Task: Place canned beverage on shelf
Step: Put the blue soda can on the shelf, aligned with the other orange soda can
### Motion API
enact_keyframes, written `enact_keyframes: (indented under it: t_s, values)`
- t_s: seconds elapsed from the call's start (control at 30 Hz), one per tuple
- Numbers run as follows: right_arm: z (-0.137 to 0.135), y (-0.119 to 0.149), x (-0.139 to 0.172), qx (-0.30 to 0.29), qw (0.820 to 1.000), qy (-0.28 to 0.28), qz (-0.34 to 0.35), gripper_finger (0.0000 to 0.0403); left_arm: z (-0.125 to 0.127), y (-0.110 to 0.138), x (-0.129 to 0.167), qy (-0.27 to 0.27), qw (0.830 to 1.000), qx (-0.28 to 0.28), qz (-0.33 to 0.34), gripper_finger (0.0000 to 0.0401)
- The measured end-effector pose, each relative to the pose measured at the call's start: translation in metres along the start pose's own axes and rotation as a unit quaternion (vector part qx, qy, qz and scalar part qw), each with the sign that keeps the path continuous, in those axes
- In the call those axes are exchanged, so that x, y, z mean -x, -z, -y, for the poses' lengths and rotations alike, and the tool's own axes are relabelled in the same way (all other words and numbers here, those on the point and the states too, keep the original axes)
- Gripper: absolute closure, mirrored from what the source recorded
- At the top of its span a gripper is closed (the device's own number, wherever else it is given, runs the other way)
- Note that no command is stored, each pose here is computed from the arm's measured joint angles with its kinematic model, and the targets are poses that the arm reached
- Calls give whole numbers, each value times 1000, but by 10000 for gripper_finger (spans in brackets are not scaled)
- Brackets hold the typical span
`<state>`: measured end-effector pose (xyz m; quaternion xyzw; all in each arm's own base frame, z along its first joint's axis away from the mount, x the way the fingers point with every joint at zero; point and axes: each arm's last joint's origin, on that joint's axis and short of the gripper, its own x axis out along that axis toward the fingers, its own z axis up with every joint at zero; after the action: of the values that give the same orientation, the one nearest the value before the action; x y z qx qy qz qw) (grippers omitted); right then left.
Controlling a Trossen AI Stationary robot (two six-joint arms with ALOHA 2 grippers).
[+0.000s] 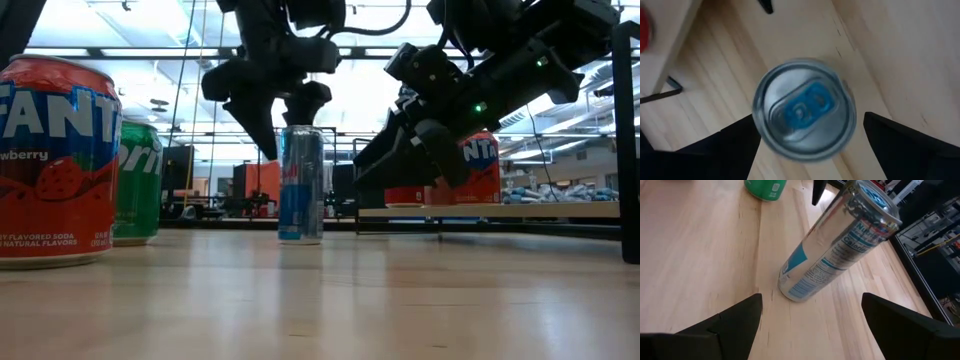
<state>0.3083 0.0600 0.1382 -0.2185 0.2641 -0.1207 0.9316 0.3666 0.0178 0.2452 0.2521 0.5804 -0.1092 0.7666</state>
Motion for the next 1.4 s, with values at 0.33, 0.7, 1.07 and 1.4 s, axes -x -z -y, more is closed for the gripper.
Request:
enact_keyframes:
  t_s: [0.33,0.7,1.07,1.4]
  values:
    - [1,0,0,-1,1000,1,-1,50,-4,10,40,-68,997,32,14,46]
    - [0,7,0,-13,1000,7,-25,50,-4,23,75,-11,962,255,102,46]
    - [10,-2,-1,6,996,92,4,50,36,51,90,-72,932,250,253,46]
    - [26,-41,-10,13,995,43,-87,59,51,78,86,-196,856,201,435,46]
